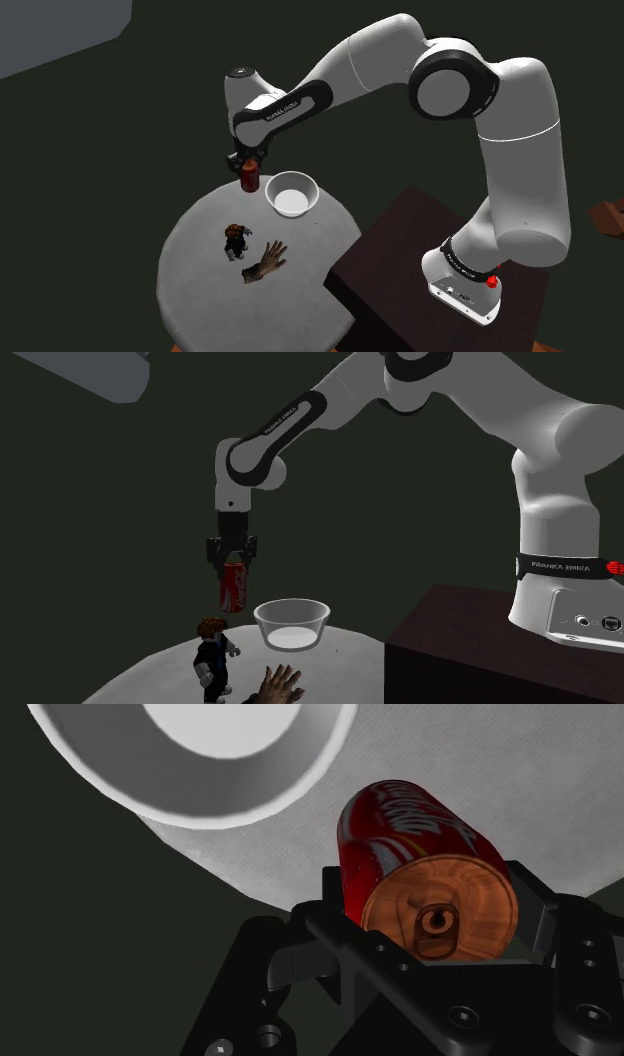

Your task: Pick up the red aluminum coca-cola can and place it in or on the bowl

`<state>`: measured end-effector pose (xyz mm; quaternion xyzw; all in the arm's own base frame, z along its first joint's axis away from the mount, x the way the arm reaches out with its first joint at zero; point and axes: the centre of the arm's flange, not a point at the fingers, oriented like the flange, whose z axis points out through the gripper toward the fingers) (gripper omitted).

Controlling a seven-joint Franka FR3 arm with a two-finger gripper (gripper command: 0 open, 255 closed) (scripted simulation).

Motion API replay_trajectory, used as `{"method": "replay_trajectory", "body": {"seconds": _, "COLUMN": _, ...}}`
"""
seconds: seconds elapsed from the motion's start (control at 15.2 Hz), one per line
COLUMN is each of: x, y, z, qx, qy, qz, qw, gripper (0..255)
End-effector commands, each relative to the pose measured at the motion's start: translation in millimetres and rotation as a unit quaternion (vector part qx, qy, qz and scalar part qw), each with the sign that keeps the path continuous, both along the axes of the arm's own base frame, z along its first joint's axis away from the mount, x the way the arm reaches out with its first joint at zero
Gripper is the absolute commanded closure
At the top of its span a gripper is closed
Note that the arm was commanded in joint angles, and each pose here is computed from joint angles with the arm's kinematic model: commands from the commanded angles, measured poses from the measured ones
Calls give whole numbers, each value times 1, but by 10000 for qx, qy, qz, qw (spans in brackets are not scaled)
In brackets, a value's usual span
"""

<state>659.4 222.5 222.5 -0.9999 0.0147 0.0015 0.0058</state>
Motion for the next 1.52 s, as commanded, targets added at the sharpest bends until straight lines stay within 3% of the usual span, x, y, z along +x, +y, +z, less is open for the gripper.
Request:
{"method": "replay_trajectory", "body": {"seconds": 0.0, "x": 1, "y": 0, "z": 12, "qx": 0, "qy": -2, "qz": 0, "qw": 10000, "gripper": 255}}
{"method": "replay_trajectory", "body": {"seconds": 0.59, "x": 0, "y": 0, "z": 58, "qx": 0, "qy": -2, "qz": 0, "qw": 10000, "gripper": 255}}
{"method": "replay_trajectory", "body": {"seconds": 1.45, "x": -105, "y": -113, "z": 87, "qx": 0, "qy": -2, "qz": 0, "qw": 10000, "gripper": 255}}
